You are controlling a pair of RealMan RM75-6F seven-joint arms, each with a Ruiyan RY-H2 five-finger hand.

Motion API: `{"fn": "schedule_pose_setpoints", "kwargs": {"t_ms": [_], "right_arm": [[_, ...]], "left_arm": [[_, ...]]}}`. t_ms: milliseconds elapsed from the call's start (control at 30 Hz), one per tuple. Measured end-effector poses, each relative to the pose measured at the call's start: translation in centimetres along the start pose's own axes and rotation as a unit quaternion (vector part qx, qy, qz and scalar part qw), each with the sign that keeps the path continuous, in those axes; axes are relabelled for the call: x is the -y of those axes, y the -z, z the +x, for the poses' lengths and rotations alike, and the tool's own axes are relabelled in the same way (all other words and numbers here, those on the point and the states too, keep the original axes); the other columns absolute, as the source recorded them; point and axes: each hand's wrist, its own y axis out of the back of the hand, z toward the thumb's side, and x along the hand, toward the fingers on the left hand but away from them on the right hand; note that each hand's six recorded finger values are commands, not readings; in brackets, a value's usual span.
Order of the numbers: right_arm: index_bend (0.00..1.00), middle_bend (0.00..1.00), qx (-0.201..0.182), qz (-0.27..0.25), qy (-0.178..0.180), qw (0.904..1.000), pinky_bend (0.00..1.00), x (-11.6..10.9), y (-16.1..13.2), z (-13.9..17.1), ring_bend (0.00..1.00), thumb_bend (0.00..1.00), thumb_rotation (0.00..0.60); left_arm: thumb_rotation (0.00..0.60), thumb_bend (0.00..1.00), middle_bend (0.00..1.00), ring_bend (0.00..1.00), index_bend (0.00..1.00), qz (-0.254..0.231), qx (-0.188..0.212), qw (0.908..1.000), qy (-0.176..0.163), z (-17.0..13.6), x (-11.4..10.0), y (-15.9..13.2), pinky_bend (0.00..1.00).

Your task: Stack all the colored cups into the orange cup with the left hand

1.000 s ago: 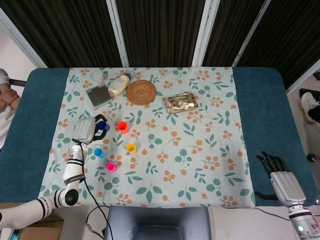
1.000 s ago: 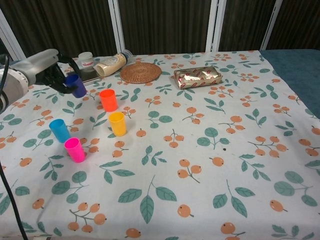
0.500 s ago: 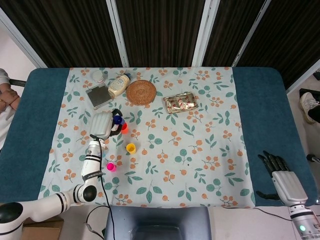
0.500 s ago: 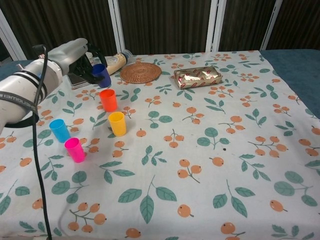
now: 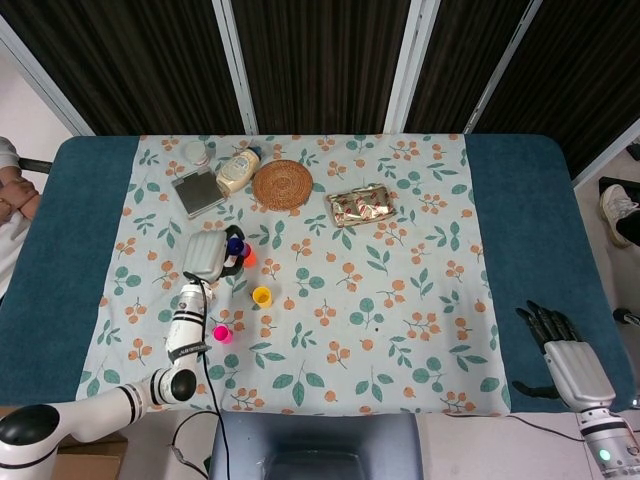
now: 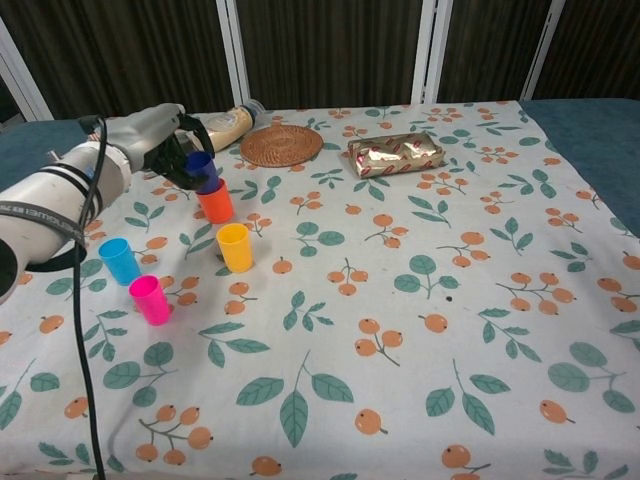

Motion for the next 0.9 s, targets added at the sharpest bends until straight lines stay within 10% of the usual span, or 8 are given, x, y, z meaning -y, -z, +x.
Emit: {"fn": "schedule_pose_setpoints", "kwargs": {"t_ms": [133,333,900], "right_arm": [[0.0,0.0,0.001,0.0,0.001,1.0,0.0,-0.1,0.1,0.0,0.0,0.19,0.6],[0.0,0.0,0.001,-0.003,0.001,1.0,0.0,-0.1,0.1,0.0,0.0,0.19,0.6],[0.0,0.0,-0.015,-0.007,-0.006,0.9998,0.0,-0.1,-0.3,0.5,0.0,0.19,0.6]], "left_arm": [[0.6,0.37,1.0,1.0,0.43,0.003,0.004,1.0,0.007,-0.1,0.6,-0.2,1.0],[0.6,0.36,1.0,1.0,0.0,0.007,0.011,0.9997,0.021,-0.4,1.4,-0.7,1.0],[0.6,0.36,1.0,1.0,0.1,-0.04,0.104,0.9891,0.096,-7.7,1.5,-5.2,1.0]]}}
